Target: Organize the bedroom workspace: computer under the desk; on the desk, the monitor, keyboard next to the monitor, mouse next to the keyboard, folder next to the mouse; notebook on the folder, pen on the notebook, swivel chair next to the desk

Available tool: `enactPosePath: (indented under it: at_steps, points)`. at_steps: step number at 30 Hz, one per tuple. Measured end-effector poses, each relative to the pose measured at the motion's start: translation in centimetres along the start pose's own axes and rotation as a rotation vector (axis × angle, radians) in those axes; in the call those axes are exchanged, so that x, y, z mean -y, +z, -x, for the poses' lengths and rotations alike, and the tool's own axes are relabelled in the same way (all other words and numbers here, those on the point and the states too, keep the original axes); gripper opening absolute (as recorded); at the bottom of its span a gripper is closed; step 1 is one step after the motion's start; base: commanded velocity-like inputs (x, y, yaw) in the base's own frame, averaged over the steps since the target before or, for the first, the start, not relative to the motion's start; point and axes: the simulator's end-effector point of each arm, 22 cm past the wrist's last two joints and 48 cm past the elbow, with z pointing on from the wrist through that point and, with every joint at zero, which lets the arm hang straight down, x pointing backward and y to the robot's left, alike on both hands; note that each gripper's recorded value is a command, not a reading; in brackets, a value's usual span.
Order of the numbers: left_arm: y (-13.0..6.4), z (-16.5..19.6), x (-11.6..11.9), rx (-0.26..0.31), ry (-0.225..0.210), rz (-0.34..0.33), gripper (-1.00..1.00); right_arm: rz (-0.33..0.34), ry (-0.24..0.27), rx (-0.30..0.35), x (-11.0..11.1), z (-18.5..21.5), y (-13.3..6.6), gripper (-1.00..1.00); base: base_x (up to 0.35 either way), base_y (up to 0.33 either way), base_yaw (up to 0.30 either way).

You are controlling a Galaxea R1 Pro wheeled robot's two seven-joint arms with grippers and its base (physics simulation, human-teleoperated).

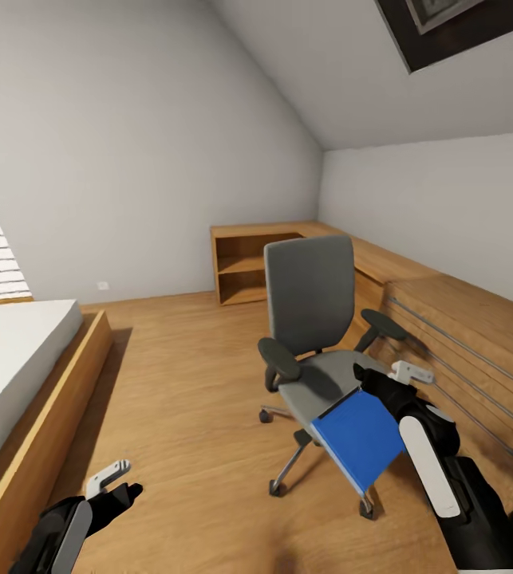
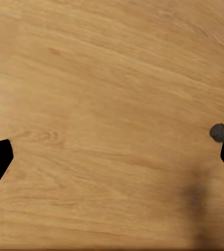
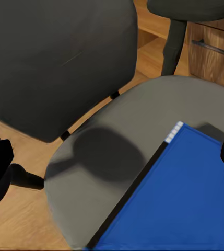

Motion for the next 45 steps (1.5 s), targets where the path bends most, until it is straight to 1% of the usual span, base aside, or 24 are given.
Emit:
enactPosePath:
  at_steps: [5,11,17,22,45]
  points:
    - [-0.02,-0.02,0.05,0.0,0.0,-0.001,1.0,-0.001,0.0,0.001,0.04,0.03,-0.03,1.0,-0.046,0.277,-0.007]
    - [-0.02,-0.02,0.06,0.0,0.0,-0.001,1.0,-0.001,0.0,0.001,0.04,0.04,-0.04,1.0,-0.003,0.106,-0.135]
    - [-0.01,-0.04,0.06,0.0,0.0,-0.001,1.0,-0.003,0.002,0.001,0.17,0.05,-0.02,1.0,-0.001,0.022,-0.222]
    - [-0.01,-0.04,0.05,0.0,0.0,-0.001,1.0,-0.009,0.006,0.003,0.45,0.17,0.0,1.0,0.0,0.006,-0.103]
    - [-0.02,-0.02,0.04,0.0,0.0,-0.001,1.0,-0.014,0.008,0.003,0.68,0.22,0.02,1.0,0.0,0.003,-0.008]
